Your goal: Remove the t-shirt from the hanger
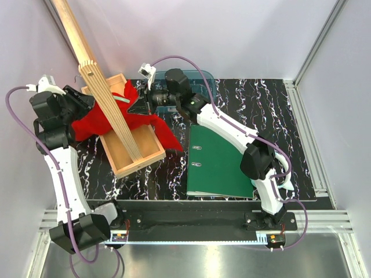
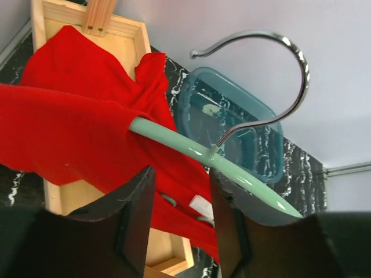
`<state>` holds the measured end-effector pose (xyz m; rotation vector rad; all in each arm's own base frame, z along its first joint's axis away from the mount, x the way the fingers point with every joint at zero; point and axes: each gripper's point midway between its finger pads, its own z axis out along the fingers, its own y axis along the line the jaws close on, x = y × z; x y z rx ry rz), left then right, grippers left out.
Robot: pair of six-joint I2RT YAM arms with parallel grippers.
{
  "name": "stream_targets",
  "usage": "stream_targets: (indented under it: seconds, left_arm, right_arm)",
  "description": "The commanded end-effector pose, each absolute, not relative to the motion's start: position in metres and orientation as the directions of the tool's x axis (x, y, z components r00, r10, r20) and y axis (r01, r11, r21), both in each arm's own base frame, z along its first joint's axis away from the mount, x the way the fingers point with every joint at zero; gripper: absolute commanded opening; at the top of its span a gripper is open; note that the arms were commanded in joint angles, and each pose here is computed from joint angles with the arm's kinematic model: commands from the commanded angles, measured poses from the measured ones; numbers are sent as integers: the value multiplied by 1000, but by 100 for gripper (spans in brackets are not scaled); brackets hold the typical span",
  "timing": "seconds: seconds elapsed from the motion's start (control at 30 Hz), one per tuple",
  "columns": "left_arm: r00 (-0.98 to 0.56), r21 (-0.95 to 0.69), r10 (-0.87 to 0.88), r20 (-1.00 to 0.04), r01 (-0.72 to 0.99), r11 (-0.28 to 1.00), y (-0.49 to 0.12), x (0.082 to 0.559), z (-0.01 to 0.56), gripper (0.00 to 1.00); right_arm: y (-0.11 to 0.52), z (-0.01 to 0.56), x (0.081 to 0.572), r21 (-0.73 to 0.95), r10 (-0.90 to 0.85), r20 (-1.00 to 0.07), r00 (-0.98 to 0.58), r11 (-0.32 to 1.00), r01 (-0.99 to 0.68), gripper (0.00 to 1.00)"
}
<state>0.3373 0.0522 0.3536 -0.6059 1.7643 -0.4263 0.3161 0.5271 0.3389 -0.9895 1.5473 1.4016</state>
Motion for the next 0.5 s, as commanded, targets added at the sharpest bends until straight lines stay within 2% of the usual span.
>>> stream_targets:
  seconds: [0.0,0.07,0.1,0.17,0.47]
  left_arm:
    - [-120,-475,-482,-868,-85,876,55,339,387,40]
    - [-112,-483,-490,-865,-83,872,55,340,386,39]
    - [-104,-479,-486,-868,-85,874,57,342,387,34]
    - [-105,-475,-482,-870,-83,876,56,343,385,32]
    - [-137,-489,-497,-857,-88,868,57,350,373,34]
  right_arm:
    - [528,364,308,327,-1,-945,-327,7,-945,0]
    - [528,363,308,328,-6,-945,-328,2,-945,0]
    - [528,361,308,332,-11,-943,-332,2,-943,0]
    - [528,360,306,336,-14,-942,-336,0,-942,0]
    - [524,362,303,337,-16,-941,-337,-6,-941,0]
